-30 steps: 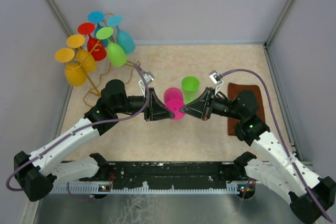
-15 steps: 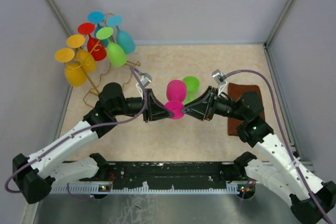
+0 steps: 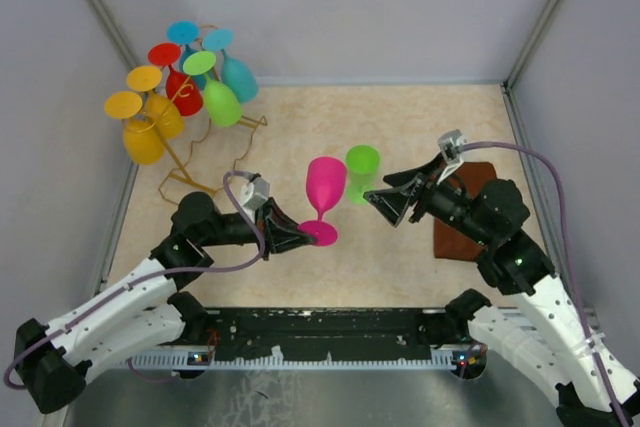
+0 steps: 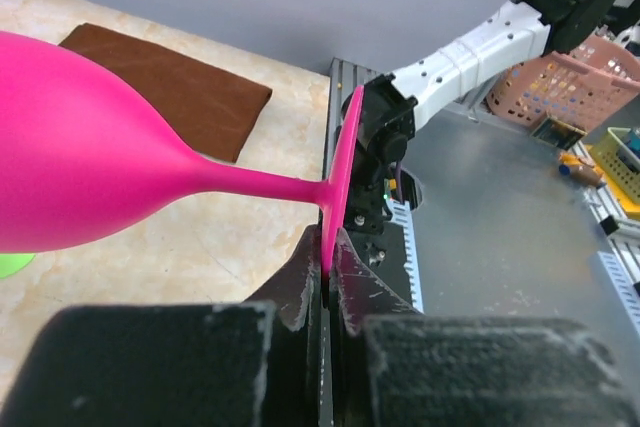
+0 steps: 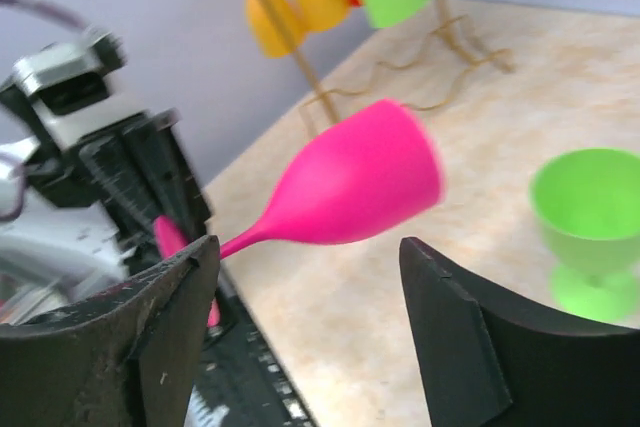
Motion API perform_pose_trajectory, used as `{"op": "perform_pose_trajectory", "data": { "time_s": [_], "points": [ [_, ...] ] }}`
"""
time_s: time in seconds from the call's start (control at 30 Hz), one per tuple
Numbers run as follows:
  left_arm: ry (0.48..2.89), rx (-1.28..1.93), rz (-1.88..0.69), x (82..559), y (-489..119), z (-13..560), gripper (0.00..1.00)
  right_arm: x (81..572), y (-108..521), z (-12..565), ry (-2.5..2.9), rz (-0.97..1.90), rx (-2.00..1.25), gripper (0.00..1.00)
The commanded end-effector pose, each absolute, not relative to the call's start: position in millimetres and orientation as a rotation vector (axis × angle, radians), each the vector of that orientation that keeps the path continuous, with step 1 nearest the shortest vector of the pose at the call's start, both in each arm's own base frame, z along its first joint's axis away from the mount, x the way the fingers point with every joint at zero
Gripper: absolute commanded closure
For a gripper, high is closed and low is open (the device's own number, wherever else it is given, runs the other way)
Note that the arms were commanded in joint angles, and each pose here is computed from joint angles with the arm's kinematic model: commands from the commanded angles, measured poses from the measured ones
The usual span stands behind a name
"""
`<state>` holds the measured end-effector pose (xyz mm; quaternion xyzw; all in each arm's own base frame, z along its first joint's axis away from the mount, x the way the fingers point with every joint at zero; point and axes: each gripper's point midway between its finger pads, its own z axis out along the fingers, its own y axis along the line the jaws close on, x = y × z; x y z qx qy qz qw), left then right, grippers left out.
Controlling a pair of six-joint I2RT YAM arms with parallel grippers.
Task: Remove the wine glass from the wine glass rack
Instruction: Place the wine glass at the center of the board.
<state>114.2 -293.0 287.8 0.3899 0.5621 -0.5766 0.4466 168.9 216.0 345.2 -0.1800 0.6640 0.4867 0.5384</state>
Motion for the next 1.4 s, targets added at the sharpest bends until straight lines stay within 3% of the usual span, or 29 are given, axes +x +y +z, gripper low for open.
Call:
{"op": "perform_pose_trajectory", "data": {
  "time_s": [0.0, 0.2, 0.53, 1.03, 1.37],
  "points": [
    [1.17, 1.058, -1.355, 102.8, -285.9, 295.3, 1.0, 197.3, 167.3, 360.8, 1.594, 0.787, -0.3, 0.22],
    [1.013, 1.135, -1.332, 83.6, -275.5, 286.2, 1.0, 206.4, 145.8, 343.4, 1.704, 0.665, -0.192, 0.09],
    [0.945, 1.224, -1.413, 61.9, -272.2, 275.7, 1.0, 185.6, 181.6, 351.0, 1.696, 0.908, -0.305, 0.01],
    [0.863, 1.328, -1.488, 40.4, -266.9, 276.3, 1.0, 164.4, 216.2, 364.4, 1.599, 1.337, -0.514, 0.03],
    [0.848, 1.338, -1.565, 34.1, -267.5, 280.6, 1.0, 147.6, 241.2, 337.6, 1.638, 1.7, -0.678, 0.16]
  ]
}}
